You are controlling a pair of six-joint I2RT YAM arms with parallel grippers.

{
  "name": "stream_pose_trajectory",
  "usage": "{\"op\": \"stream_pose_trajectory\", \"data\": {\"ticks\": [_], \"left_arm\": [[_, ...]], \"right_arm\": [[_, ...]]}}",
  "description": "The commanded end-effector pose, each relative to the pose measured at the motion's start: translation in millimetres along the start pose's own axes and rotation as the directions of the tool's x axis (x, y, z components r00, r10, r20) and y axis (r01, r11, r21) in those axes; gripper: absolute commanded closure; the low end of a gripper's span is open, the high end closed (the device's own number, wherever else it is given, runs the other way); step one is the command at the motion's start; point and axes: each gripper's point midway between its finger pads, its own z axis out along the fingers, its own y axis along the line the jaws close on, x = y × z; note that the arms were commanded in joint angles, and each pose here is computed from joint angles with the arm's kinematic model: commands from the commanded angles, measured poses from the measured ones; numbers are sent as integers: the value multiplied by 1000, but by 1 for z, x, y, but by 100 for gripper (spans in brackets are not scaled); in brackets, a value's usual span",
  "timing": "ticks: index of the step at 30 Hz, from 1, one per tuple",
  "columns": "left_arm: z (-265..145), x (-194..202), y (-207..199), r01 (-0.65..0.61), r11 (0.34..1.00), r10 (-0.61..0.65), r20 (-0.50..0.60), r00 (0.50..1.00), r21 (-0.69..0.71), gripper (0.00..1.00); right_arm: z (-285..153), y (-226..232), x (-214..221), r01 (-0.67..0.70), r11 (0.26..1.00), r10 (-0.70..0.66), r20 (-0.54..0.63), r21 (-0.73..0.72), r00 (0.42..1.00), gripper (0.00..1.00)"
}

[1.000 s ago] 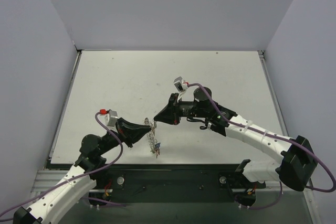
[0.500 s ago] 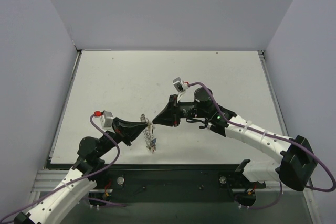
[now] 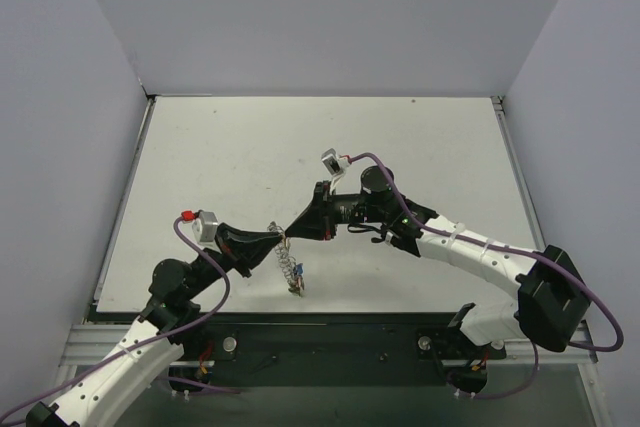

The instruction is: Put the keys on the keyring

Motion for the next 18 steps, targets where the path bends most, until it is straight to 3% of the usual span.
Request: {"op": "stream_pose_trajectory", "data": {"ticks": [1, 18], "left_arm": [[5, -45, -31, -63, 993, 51, 120, 991, 101, 100], [2, -56, -44, -66, 987, 42, 161, 986, 146, 100]], "right_arm": [[2, 13, -18, 72, 996, -69, 61, -55, 996, 100], [0, -2, -12, 51, 998, -50, 50, -22, 997, 100]]}}
